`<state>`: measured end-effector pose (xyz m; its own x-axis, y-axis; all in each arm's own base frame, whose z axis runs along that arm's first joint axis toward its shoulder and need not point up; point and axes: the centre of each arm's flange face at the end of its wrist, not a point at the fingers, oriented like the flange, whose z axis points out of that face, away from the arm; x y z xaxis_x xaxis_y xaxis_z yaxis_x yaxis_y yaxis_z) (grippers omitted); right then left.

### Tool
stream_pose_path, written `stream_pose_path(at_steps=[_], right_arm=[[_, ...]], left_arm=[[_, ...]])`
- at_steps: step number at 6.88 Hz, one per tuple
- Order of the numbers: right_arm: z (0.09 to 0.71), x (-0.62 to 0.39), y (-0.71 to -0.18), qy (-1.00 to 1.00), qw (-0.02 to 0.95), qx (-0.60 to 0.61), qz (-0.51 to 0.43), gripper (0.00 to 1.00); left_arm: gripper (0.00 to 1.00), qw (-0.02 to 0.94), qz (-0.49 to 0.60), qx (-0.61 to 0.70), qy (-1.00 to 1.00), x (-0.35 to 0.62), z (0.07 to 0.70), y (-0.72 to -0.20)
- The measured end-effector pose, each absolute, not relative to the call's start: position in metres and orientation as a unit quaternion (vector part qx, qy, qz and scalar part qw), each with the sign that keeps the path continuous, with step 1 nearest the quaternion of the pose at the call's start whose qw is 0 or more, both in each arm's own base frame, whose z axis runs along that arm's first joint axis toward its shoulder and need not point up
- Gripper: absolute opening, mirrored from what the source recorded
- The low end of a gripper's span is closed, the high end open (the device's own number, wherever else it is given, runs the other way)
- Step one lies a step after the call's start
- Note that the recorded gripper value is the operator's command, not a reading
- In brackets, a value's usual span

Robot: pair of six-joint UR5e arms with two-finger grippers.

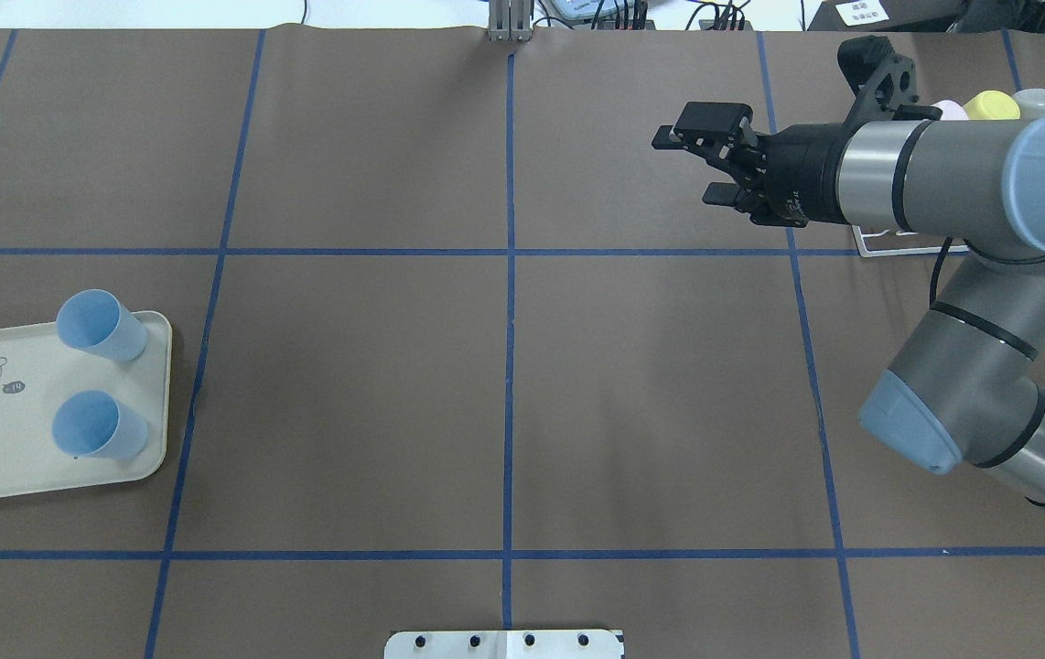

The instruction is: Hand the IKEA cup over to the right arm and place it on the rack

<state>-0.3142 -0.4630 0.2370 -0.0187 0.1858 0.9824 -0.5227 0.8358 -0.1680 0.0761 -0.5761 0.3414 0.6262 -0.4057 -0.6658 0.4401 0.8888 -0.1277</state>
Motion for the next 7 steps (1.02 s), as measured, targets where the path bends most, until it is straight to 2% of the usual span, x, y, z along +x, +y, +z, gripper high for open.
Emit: stream_pose_path(at_steps=[2,4,7], right_arm=[[0.233,-0.314,-0.462,-0.676,0.678,0.122,0.262,1.0],[0.228,-0.311,-0.46,-0.697,0.654,0.12,0.269,1.0],[0.205,-0.321,-0.458,-0.722,0.616,0.105,0.295,1.0]], left_arm=[[0.0,0.852,-0.283,0.034,0.439,0.142,0.299,-0.575],[0.0,0.781,-0.308,0.021,0.542,0.204,0.264,-0.553],[0.0,0.635,-0.347,-0.031,0.69,0.258,0.243,-0.524]])
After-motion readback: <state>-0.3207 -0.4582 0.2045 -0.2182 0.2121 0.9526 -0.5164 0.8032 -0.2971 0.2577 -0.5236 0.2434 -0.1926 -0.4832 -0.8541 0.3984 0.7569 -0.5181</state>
